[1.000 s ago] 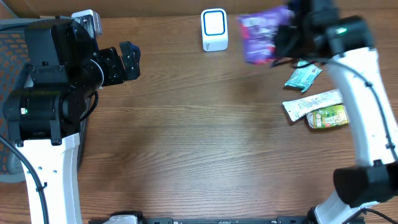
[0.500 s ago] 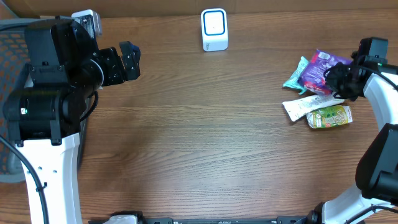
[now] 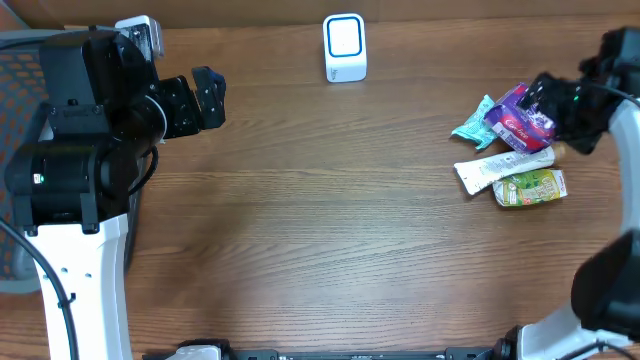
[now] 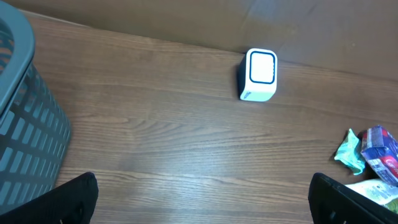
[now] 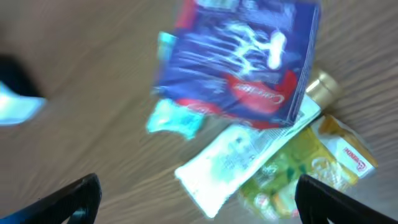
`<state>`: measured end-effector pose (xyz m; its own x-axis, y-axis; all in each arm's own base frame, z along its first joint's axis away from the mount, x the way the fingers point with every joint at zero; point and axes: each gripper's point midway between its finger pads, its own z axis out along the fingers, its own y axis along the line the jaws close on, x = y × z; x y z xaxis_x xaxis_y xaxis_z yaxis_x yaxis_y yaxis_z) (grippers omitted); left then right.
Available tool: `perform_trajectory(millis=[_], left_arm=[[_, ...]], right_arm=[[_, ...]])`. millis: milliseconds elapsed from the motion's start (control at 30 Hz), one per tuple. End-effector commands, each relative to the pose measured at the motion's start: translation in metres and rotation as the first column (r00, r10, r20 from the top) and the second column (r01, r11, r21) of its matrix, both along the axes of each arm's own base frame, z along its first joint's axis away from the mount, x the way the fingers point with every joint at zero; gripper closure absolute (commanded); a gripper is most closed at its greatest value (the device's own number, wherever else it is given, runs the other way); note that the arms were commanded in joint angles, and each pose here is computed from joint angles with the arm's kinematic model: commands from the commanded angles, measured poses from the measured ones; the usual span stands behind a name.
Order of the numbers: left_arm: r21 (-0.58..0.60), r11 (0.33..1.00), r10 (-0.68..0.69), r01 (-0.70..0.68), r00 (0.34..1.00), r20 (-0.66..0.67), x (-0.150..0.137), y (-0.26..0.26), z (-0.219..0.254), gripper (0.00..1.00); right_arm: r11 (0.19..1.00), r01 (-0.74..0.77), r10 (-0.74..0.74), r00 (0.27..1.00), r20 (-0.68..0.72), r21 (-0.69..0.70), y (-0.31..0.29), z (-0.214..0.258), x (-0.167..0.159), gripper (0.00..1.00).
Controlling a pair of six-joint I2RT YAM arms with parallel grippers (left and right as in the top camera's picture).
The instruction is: Scan the item barcode
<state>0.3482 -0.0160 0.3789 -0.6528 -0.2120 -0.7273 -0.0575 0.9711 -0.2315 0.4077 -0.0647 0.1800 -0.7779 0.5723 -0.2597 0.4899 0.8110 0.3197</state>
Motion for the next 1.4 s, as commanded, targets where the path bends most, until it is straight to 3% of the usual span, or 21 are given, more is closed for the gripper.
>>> perform_trajectory(millis=[0, 100, 300, 467, 600, 733, 967, 1367], left_arm=[[0.013, 1.000, -0.017, 0.017, 1.000, 0.013, 0.000, -0.001, 0.004, 0.01], [0.013, 1.000, -0.017, 0.017, 1.000, 0.013, 0.000, -0.001, 0.004, 0.01], [0.013, 1.000, -0.017, 0.017, 1.000, 0.013, 0.000, -0.001, 0.004, 0.00], [0.013, 1.000, -0.017, 0.017, 1.000, 0.013, 0.000, -0.001, 0.004, 0.00], [0.013, 1.000, -0.017, 0.017, 1.000, 0.013, 0.000, -0.001, 0.004, 0.00], [0.013, 1.000, -0.017, 0.017, 1.000, 0.013, 0.000, -0.001, 0.004, 0.00], [0.013, 1.000, -0.017, 0.017, 1.000, 0.013, 0.000, -0.001, 0.004, 0.00], [0.013, 1.000, -0.017, 0.017, 1.000, 0.013, 0.000, -0.001, 0.004, 0.01]], right_arm=[[0.990, -0.119, 0.133, 0.965, 0.224, -0.075, 0.029, 0.116, -0.026, 0.00], [0.985, -0.149, 0.168, 0.946, 0.276, -0.088, 0.051, 0.161, -0.070, 0.00], [0.984, -0.175, 0.172, 0.930, 0.324, -0.021, 0.082, 0.192, -0.136, 0.00], [0.984, -0.174, 0.175, 0.914, 0.367, -0.035, 0.085, 0.205, -0.157, 0.00], [0.985, -0.171, 0.170, 0.938, 0.303, -0.021, 0.085, 0.195, -0.174, 0.00], [0.987, -0.138, 0.157, 0.936, 0.315, -0.082, 0.074, 0.196, -0.162, 0.00], [0.900, -0.285, 0.423, 0.756, 0.500, -0.330, 0.089, 0.202, -0.132, 0.00], [0.868, -0.111, 0.480, 0.438, 0.760, -0.484, 0.099, 0.140, -0.146, 0.00]])
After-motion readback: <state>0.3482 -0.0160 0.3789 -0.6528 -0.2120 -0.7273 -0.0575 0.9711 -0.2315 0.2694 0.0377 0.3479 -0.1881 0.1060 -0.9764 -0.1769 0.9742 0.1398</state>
